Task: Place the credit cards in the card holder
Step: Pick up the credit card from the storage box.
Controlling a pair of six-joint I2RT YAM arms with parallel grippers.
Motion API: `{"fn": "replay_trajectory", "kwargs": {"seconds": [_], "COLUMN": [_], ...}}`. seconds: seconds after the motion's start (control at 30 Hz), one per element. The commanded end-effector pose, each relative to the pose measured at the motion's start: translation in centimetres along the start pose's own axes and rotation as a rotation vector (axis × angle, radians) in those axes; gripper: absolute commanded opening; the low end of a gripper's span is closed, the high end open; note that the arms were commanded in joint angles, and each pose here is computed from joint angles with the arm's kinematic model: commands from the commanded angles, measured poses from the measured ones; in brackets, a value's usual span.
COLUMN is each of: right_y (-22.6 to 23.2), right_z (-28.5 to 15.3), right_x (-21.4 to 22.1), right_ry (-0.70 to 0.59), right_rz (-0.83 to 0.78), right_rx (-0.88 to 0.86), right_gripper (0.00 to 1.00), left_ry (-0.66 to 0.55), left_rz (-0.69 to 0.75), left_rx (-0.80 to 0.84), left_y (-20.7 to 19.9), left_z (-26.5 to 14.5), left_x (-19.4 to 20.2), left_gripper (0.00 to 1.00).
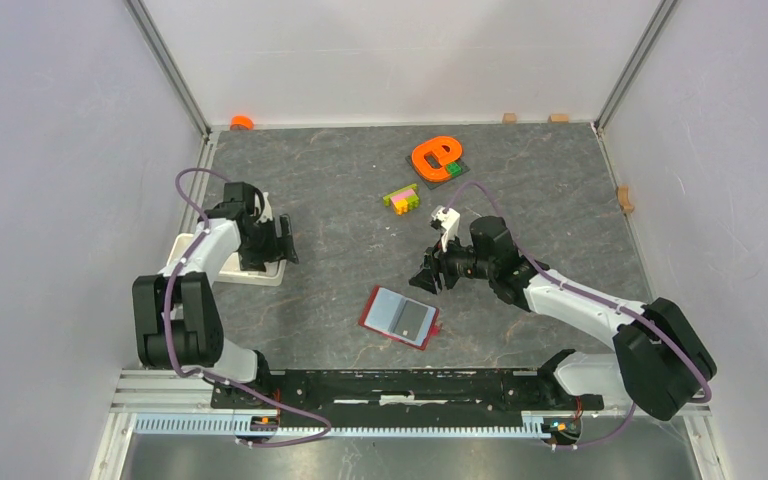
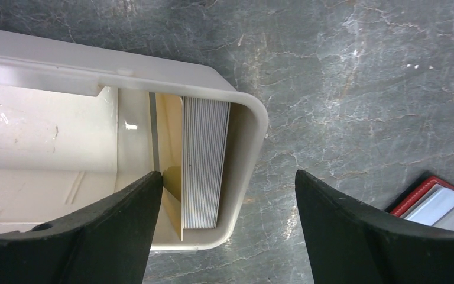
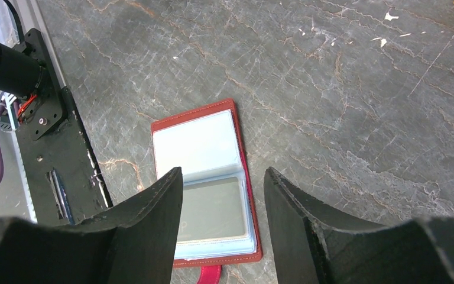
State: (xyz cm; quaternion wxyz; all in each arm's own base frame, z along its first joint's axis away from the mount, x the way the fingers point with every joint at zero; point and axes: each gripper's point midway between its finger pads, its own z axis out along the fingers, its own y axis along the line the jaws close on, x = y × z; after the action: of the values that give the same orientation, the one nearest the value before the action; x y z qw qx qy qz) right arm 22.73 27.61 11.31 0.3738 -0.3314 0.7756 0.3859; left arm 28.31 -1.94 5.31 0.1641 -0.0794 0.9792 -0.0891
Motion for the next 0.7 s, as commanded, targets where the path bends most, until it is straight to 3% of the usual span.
{"fn": "replay_trajectory", "kwargs": {"seconds": [0.0,0.13,0.3,0.67], "right_y": [0.09,0.04,0.01,0.0], "right_z": [0.13,0.19,0.2,0.32], "right_x": [-0.79,-0.67,-0.72,-0.5], "right_ry": [-0.03,-0.027,-0.028,-0.018], "right_rz": [-0.013,-0.01,-0.01,-0.004], "right_rx": [-0.016,-0.018,-0.02,-0.025], "right_gripper": [0.58,0.57,0.57,0.57], "left_ry": [-0.077,-0.081,-0.082,-0.096], "left_rz": [0.047,0.045,0.039,0.034], "left_rx": [0.063,0.058,0.037,0.023], "left_y": [-1.37,-1.3,-0.93,-0.74], "left_z": [-1.42,-1.51,-1.5,-1.89], "left_x": [-1.56,-1.54,-1.49,-1.44], "left_gripper": [0.87,0.84,0.68,0.62]}}
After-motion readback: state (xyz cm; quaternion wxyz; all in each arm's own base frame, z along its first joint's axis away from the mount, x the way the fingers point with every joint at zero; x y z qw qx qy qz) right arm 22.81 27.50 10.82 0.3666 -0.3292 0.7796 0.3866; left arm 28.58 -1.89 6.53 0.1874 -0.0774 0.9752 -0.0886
